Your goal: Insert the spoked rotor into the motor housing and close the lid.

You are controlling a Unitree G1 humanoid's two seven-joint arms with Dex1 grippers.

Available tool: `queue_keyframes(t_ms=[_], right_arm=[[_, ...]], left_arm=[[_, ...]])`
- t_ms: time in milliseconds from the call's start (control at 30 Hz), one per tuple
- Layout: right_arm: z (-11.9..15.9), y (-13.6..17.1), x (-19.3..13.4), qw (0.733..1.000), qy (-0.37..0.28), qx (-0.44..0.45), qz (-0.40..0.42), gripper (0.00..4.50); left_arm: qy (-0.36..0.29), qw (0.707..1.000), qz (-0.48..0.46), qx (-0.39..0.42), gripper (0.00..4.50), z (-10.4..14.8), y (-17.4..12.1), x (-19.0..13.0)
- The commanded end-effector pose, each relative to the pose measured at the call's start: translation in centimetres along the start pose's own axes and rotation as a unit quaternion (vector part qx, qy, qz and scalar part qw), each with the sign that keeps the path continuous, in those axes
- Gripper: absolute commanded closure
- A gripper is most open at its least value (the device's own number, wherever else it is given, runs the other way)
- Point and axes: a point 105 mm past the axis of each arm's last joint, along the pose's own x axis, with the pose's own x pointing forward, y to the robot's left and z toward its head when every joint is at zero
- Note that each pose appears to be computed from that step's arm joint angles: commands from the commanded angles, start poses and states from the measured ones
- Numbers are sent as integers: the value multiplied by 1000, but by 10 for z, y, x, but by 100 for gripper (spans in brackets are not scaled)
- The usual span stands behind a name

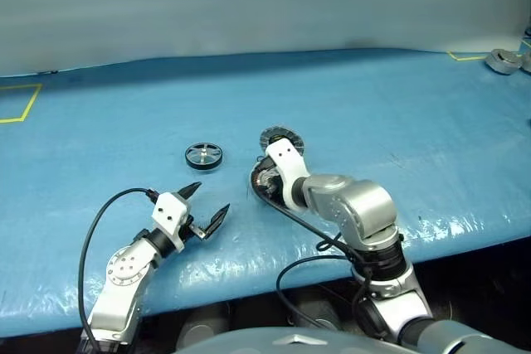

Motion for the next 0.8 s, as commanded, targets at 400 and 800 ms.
queue_keyframes(t_ms=[400, 800], right_arm=[[-13, 49, 14, 996, 30, 34, 78, 272], [1, 35, -11, 992, -16, -115, 57, 272]], left_arm=[[-24, 999, 34, 22, 0, 26, 12, -10], [-23, 999, 26, 11, 0, 28, 5, -4]])
